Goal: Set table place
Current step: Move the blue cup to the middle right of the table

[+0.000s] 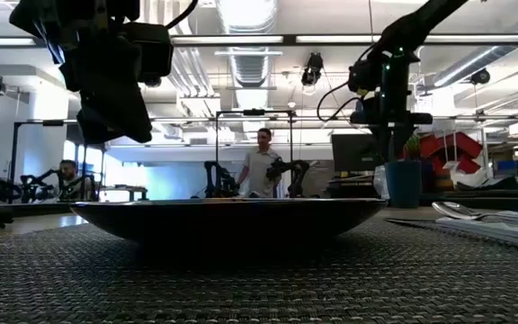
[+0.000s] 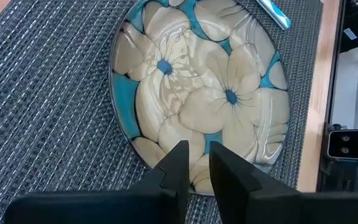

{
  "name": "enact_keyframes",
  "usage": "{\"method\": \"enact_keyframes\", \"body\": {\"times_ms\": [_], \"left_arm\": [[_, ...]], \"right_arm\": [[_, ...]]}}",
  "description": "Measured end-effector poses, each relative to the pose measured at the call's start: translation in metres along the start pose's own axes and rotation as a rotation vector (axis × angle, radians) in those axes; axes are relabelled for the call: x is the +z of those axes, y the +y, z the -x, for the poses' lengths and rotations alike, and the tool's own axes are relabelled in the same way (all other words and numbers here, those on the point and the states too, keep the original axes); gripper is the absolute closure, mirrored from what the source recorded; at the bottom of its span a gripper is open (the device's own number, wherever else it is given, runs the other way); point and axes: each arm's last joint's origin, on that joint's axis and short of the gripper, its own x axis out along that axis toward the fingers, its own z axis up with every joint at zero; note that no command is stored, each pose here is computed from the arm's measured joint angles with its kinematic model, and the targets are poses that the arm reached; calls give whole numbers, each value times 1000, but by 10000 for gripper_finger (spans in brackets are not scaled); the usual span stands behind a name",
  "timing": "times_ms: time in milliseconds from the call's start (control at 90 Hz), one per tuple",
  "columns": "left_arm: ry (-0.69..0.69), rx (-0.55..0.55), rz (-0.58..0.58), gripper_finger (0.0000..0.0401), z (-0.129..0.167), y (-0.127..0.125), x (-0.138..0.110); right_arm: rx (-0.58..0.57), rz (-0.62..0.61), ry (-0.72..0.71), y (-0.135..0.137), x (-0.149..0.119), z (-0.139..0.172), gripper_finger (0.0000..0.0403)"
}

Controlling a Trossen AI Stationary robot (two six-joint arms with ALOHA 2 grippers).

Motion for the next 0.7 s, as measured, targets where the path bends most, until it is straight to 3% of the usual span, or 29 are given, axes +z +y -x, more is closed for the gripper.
{"method": "enact_keyframes", "body": {"times_ms": [344,700], "left_arm": [[-1,0,-3,354,0,0,0],[9,11,5,358,-2,4,-3]], "right_arm": [[2,-27,-7,0,-7,-21,254],[-14,-36,19,-2,-21,-41,300]]}}
